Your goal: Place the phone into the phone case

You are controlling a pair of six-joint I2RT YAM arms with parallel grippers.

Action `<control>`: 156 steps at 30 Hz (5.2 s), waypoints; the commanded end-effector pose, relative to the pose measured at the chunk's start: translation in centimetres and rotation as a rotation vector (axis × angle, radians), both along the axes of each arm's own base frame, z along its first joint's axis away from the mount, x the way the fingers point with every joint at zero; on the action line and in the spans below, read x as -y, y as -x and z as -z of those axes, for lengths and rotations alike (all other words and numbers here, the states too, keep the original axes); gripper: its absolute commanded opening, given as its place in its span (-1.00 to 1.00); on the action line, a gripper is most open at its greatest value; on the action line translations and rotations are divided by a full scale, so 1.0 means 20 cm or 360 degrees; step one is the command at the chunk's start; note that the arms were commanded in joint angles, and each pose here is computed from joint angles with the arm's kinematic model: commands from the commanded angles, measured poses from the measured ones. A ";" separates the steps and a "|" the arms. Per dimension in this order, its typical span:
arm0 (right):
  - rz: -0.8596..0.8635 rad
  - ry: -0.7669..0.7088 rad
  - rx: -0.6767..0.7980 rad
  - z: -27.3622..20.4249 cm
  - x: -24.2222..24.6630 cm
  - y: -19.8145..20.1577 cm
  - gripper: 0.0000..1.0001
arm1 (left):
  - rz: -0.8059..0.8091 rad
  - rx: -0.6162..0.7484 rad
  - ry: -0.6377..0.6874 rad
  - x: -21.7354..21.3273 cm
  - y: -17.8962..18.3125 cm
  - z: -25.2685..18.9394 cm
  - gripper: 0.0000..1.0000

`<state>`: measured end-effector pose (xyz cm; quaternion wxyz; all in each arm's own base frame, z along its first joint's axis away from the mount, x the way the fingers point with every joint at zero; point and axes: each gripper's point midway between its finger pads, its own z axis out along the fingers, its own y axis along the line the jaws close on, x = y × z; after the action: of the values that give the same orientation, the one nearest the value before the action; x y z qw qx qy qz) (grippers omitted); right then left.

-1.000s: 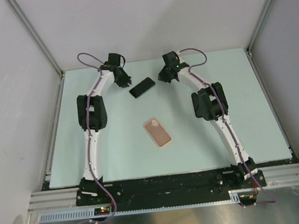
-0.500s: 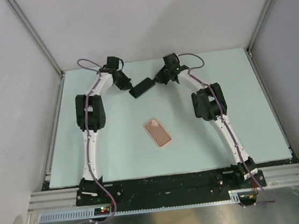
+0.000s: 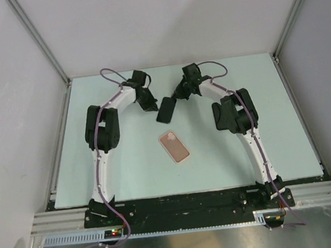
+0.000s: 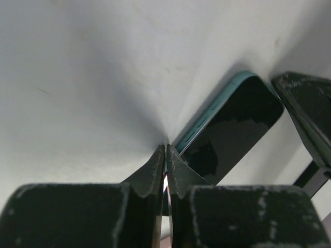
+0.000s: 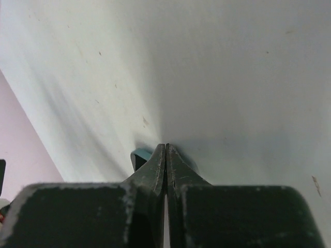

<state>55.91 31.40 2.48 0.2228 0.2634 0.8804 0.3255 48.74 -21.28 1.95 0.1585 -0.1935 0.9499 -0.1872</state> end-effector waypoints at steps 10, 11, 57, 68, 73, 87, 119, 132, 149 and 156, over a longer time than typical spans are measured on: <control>-0.0209 0.0254 -0.0025 -0.01 0.18 0.10 -1.00 | 0.0256 -0.0018 0.0068 0.39 0.24 -0.05 -0.83; -0.0214 0.0277 -0.0027 -0.01 0.20 0.11 -1.00 | 0.0263 -0.0026 0.0064 0.40 0.26 -0.04 -0.83; -0.0557 0.0985 0.0263 -0.56 0.46 0.75 0.66 | 0.0166 0.0500 0.0100 0.13 0.71 -0.65 0.07; -0.0716 0.1153 0.0187 -0.31 0.55 1.13 0.95 | 0.0152 0.0546 0.0013 -0.14 1.00 -0.58 0.65; -0.0781 0.1161 0.0163 -0.22 0.52 1.15 0.97 | 0.0178 0.0565 -0.0024 -0.16 0.99 -0.58 0.65; -0.0944 0.1163 0.0148 -0.03 0.44 1.13 0.99 | 0.0187 0.0518 -0.0025 -0.19 0.98 -0.53 0.66; -0.1039 0.1202 0.0028 0.11 0.41 1.25 0.01 | 0.0154 0.0498 0.0008 -0.20 0.99 -0.52 0.66; -0.1099 0.0707 0.0083 -0.14 0.33 1.28 -0.60 | 0.0062 0.0424 0.0100 -0.17 1.01 -0.43 0.64; -0.1280 0.0244 0.0131 -0.31 0.17 1.37 -0.62 | 0.0009 0.0329 0.0146 -0.12 1.00 -0.31 0.62; -0.1348 0.0069 0.0102 -0.35 0.11 1.42 -0.62 | -0.0003 0.0326 0.0157 -0.11 0.99 -0.30 0.62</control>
<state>27.70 27.43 6.60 0.0972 -0.1226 0.9359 0.3155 28.26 -18.49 7.53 0.2364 -0.1744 0.9256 -0.2385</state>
